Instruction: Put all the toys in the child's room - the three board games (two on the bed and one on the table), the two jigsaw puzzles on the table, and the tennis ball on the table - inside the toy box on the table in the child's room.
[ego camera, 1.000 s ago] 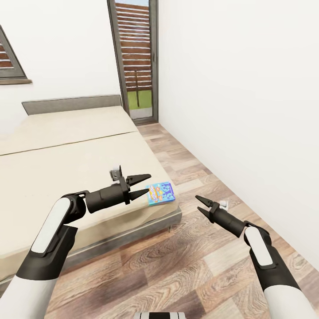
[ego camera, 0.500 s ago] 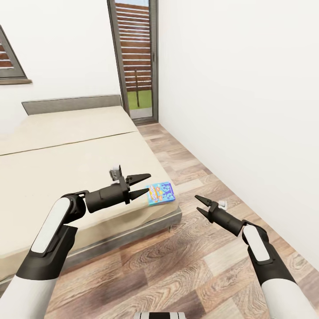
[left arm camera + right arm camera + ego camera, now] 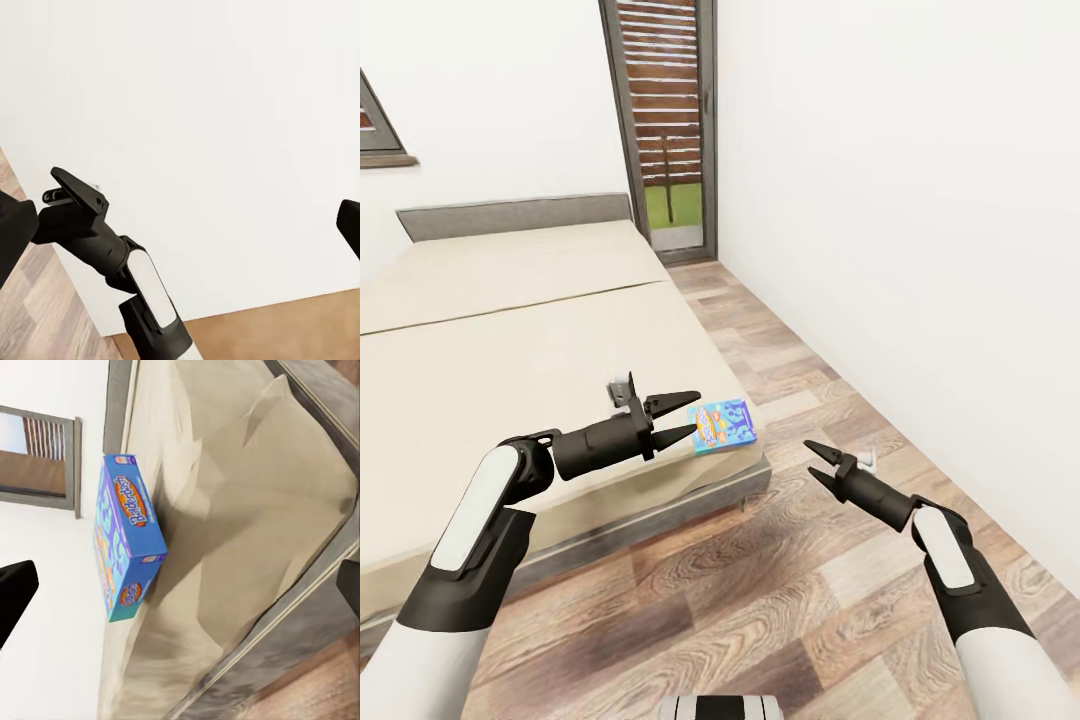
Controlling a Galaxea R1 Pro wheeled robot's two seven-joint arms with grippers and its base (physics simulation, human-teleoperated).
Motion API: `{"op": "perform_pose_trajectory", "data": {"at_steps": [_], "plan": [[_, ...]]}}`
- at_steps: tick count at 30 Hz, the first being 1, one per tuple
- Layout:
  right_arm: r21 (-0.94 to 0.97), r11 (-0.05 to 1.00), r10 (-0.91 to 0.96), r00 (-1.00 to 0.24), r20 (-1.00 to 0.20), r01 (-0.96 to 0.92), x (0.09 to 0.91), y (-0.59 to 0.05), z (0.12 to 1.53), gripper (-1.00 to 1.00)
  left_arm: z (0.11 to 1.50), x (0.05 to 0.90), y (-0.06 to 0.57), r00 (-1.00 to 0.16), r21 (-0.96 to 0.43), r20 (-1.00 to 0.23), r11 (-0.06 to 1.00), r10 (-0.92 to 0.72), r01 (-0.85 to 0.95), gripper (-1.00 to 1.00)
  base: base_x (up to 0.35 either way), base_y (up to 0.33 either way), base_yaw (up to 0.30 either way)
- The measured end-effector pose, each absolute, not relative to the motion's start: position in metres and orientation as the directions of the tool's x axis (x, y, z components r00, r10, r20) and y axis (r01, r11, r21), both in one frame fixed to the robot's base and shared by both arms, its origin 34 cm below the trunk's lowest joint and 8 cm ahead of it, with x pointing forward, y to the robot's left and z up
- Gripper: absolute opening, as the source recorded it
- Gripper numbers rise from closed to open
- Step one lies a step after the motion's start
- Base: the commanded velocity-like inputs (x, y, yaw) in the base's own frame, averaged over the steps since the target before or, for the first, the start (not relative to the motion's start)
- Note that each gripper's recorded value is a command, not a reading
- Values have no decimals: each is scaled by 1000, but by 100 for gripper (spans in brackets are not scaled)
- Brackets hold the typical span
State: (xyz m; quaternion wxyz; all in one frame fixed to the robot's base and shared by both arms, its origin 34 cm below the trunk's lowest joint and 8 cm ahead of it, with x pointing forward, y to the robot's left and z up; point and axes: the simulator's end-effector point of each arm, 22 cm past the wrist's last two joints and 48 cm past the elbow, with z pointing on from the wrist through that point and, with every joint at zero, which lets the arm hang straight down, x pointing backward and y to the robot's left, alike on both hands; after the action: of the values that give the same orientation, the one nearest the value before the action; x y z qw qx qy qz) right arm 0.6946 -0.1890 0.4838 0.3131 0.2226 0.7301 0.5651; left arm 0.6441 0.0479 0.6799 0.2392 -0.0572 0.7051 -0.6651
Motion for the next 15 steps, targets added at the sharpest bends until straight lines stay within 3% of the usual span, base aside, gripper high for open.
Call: {"op": "perform_pose_trajectory", "data": {"at_steps": [15], "plan": [[963,266,677,-705,-210,-31,695,-191,485,100,680,645,46,-879,-965,-262,114,-398,236,100,0,0,10]]}}
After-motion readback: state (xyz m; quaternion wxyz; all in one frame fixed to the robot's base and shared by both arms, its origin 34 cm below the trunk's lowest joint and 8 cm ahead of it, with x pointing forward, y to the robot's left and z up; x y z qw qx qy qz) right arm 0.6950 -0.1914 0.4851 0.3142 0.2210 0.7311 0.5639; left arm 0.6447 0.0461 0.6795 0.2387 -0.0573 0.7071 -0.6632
